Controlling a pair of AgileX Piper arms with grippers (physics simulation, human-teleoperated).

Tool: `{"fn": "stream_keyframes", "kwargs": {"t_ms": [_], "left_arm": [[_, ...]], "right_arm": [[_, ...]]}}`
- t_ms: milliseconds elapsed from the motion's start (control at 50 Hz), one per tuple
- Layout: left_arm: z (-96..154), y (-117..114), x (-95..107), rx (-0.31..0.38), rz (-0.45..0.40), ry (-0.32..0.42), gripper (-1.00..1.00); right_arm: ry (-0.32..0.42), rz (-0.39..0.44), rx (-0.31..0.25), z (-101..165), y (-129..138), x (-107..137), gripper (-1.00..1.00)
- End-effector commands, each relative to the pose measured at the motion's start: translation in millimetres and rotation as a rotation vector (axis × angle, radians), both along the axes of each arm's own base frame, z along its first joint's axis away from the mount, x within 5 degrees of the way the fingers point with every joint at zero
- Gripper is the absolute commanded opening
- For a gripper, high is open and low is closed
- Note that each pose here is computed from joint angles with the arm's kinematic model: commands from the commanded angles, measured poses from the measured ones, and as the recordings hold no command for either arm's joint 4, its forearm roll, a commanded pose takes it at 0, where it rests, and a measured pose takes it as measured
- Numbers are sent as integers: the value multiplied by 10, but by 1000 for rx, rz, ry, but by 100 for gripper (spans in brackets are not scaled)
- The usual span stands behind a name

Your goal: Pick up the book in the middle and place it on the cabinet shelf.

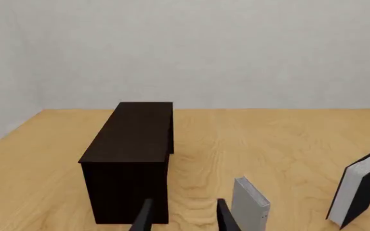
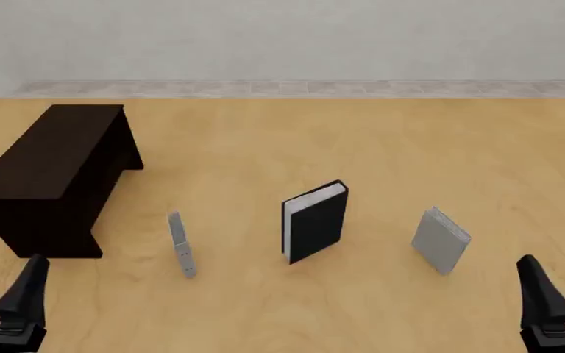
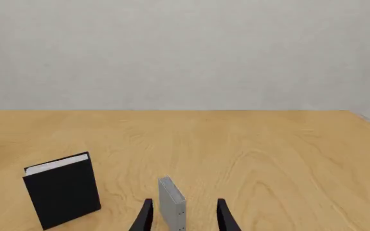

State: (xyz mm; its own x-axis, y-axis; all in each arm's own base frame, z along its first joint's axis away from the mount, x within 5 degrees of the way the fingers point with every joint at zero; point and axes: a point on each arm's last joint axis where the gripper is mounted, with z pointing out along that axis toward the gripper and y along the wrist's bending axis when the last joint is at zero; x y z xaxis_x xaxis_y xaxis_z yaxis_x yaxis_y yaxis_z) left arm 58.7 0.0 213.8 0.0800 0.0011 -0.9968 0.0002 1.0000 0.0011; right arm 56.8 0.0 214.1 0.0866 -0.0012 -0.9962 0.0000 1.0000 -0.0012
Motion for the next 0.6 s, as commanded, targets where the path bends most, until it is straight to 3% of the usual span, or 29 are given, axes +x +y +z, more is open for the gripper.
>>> {"fn": "stream_keyframes", "kwargs": {"t_ms": [20,320,600], "left_arm": [[-1,-7,-6,-9,-12,2,100],[138,-63,82,-2,-93,-5,100],[360,-236,503,-6,-214,13,100]], "right_arm": [[1,0,-2,9,0,-7,100],[2,0,0,1,0,-5,100],[2,0,1,-3,0,-1,100]]}}
